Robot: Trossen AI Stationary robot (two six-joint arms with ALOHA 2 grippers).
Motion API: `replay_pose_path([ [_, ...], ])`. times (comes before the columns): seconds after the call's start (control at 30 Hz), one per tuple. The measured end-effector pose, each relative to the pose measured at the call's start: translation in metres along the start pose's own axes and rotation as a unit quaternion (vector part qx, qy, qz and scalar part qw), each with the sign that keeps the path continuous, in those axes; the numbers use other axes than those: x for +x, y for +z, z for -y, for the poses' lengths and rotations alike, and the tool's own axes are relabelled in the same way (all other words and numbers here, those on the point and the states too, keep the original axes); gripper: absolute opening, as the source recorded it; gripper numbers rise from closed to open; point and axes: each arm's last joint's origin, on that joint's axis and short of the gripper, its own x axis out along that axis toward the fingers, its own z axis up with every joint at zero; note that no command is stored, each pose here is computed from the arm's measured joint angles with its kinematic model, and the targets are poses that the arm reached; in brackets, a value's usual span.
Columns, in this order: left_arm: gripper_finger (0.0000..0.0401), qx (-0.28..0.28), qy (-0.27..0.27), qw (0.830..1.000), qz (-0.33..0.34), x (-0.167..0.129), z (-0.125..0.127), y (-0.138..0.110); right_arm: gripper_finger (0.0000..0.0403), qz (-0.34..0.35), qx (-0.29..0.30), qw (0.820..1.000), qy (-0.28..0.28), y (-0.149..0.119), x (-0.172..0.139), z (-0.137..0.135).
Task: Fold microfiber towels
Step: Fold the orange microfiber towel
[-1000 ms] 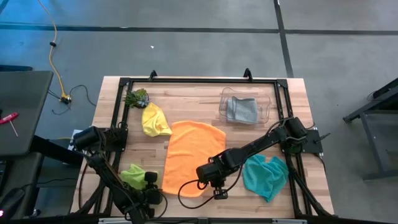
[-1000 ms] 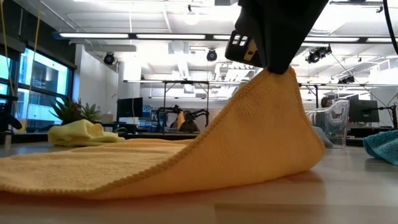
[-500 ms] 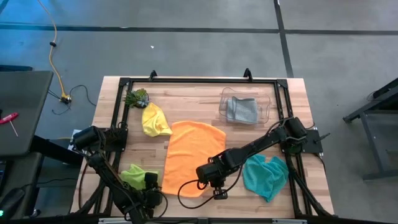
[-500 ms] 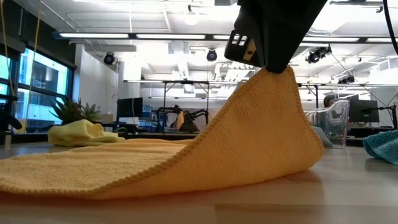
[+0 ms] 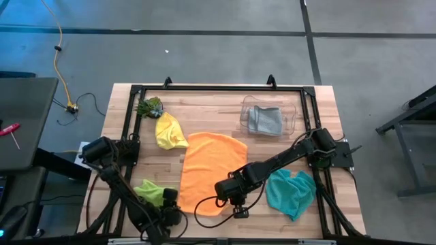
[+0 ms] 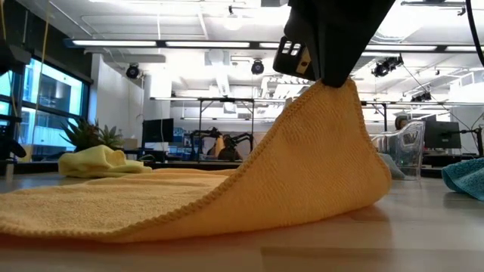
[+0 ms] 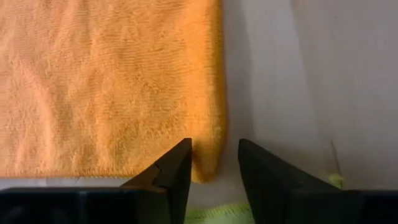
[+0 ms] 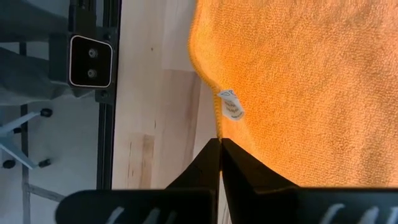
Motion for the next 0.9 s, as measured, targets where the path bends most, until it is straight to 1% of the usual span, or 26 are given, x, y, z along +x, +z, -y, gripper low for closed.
replay_pose_path([
  [0.2, 0.0079, 0.003, 0.003, 1.0, -0.004, 0.002, -0.003, 0.001, 0.0, 0.0, 0.003, 1.0, 0.001, 0.0, 0.0, 0.0],
  [0.37, 0.0013, 0.018, 0.006, 1.0, -0.011, 0.001, -0.005, 0.0, 0.0, -0.001, 0.0, 1.0, 0.001, 0.0, 0.0, 0.0],
  [0.4, 0.0007, 0.018, 0.005, 1.0, -0.013, -0.001, -0.007, 0.0, 0.0, -0.002, -0.002, 1.0, 0.001, -0.001, 0.0, -0.002],
  [0.53, 0.0007, 0.01, -0.012, 1.0, -0.016, -0.015, -0.014, 0.005, 0.0, -0.012, -0.011, 1.0, 0.001, -0.006, -0.004, -0.009],
  [0.57, 0.0004, 0.01, -0.019, 1.0, -0.02, -0.019, -0.016, 0.005, 0.0, -0.01, -0.016, 1.0, 0.004, -0.007, -0.006, -0.012],
  [0.73, 0.0002, 0.002, -0.091, 0.996, -0.014, -0.042, -0.022, 0.013, 0.0, 0.004, -0.03, 0.999, 0.022, -0.012, -0.023, -0.027],
  [0.9, 0.0001, 0.006, -0.172, 0.985, -0.017, -0.058, -0.025, 0.02, 0.0, 0.01, -0.025, 0.998, 0.061, -0.017, -0.033, -0.044],
])
